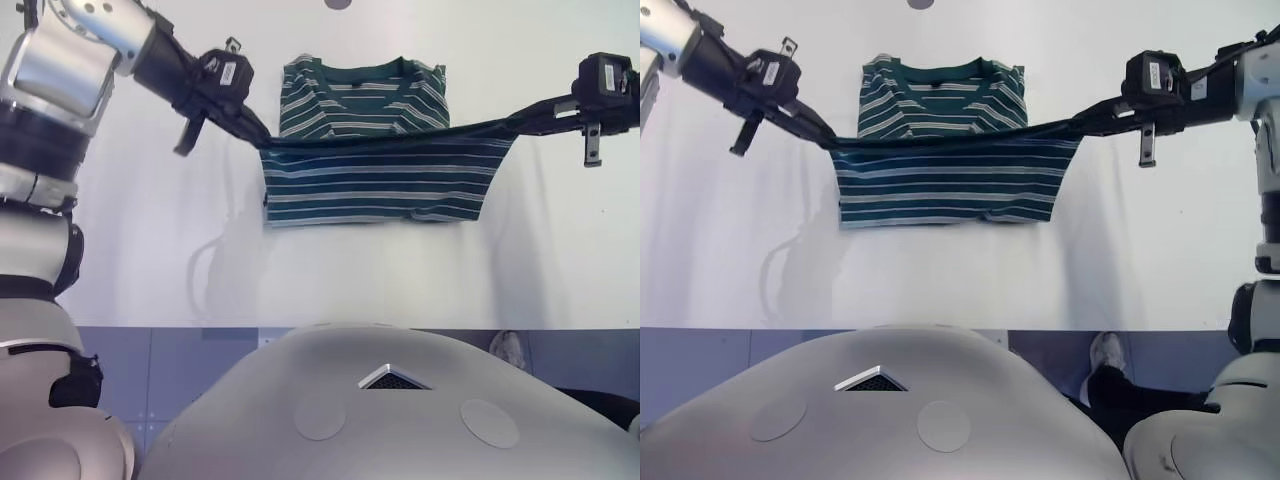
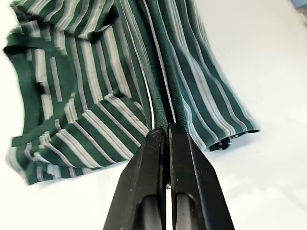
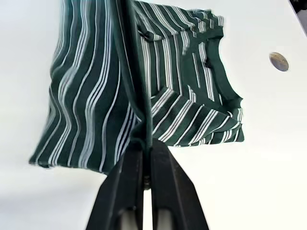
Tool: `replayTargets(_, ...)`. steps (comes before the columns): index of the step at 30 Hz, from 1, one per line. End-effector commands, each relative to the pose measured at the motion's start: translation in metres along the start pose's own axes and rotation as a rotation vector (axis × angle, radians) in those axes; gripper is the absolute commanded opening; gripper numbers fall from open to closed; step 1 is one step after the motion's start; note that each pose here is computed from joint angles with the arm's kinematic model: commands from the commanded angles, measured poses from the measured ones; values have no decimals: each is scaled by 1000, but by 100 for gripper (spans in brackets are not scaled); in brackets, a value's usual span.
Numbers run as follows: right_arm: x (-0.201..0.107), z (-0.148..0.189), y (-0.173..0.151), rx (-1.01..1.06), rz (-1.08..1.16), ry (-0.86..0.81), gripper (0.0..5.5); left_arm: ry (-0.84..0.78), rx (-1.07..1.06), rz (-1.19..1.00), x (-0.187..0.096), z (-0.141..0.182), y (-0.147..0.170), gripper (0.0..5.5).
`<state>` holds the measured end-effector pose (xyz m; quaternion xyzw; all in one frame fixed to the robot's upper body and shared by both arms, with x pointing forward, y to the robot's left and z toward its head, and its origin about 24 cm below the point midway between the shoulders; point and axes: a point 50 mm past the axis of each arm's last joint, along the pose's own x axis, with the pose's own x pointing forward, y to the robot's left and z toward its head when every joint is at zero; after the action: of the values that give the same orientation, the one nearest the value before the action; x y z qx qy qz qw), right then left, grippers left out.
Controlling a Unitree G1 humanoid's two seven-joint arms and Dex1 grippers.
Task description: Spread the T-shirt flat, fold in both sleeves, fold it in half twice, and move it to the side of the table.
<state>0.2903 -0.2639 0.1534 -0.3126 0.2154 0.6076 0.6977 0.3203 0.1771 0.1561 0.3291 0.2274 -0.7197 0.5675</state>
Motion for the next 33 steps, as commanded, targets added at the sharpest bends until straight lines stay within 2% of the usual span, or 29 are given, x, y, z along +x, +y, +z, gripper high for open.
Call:
replayTargets(1,7,9,-33,-31,-43,38,0,50,-11,158,-23,12,40,1)
replayTargets(4,22,11,-51,-28,-76,59,0,136,-45,287,-19,-2,54,1)
replayTargets(8,44,12,-64,-25,-111,89,0,233,-65,384,-11,-22,58,1)
replayTargets(14,68,9,-67,-16,-138,122,0,263,-68,496,-3,-30,63,1)
replayTargets(27,84,5,-77,-22,-304,218,0,299,-84,735,10,-33,75,1)
replayTargets(29,87,2,-76,-17,-320,250,0,311,-98,835,10,-36,78,1)
replayTargets(31,90,-1,-79,-18,-394,296,0,313,-133,943,6,-37,82,35)
replayTargets(33,92,-1,-82,7,-447,298,51,289,-189,970,6,-39,82,76)
